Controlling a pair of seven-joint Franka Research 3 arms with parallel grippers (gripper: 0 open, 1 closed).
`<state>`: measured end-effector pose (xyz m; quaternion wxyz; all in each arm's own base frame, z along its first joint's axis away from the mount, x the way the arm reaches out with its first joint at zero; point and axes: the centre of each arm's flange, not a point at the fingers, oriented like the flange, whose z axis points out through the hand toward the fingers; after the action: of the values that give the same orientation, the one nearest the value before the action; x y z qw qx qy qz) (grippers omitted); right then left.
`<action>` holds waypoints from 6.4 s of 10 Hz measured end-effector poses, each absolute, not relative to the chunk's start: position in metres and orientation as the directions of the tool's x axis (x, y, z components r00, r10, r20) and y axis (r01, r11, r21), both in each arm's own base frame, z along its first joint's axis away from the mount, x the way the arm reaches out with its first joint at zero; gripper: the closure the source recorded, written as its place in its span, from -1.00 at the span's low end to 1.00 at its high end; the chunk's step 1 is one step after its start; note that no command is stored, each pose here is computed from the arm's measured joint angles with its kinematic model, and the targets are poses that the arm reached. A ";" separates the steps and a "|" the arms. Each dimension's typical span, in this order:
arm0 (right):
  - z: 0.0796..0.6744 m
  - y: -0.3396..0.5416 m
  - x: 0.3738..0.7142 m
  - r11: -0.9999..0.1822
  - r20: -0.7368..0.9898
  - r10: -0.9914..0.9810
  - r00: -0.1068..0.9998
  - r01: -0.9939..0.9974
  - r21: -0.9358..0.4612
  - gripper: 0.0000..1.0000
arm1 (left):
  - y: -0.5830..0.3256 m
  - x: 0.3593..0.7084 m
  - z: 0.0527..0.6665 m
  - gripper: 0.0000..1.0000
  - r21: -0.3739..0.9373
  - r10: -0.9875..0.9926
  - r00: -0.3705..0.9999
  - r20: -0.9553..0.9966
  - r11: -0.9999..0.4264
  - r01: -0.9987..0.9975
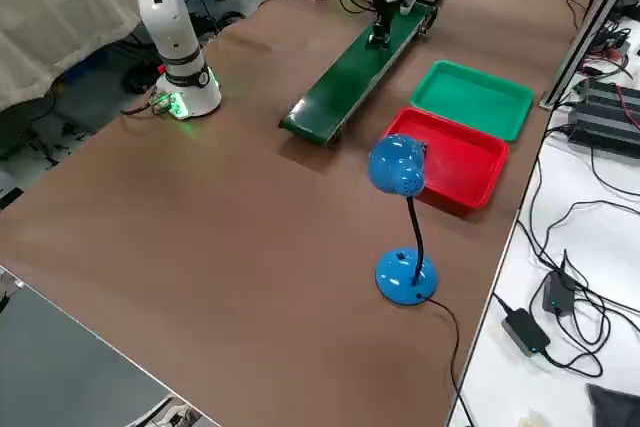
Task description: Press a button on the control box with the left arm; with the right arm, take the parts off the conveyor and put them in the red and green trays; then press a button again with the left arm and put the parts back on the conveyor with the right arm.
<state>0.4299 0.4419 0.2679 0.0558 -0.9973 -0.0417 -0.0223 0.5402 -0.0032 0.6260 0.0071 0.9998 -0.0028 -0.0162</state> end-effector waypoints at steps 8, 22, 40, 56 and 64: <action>0.395 0.341 0.560 -0.983 0.008 0.165 0.986 0.165 -0.078 -1.00 | -0.003 0.541 0.625 -1.00 0.014 -0.005 0.999 -0.034 -1.000 -0.004; 0.241 0.150 0.688 -0.948 0.262 0.319 0.911 0.303 0.101 -1.00 | 0.000 0.541 0.625 -1.00 0.014 0.000 0.999 -0.035 -1.000 0.000; 0.186 0.131 0.661 -0.948 0.157 0.316 0.936 0.306 0.084 0.29 | -0.003 0.541 0.625 -1.00 0.014 -0.004 0.999 -0.034 -1.000 -0.003; 0.313 0.073 0.544 -0.947 -0.099 0.318 0.943 0.320 0.004 0.33 | -0.004 0.541 0.628 -1.00 0.014 -0.007 1.000 -0.027 -1.000 -0.007; 0.299 0.094 0.485 -0.925 -0.107 0.379 0.919 0.380 -0.012 0.33 | -0.005 0.541 0.628 -1.00 0.014 -0.008 1.000 -0.027 -1.000 -0.007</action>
<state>0.4849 0.0943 0.2993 -0.0047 -0.9796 -0.1936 0.0538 0.5412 -0.0046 0.6285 0.0070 0.9999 -0.0037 -0.0133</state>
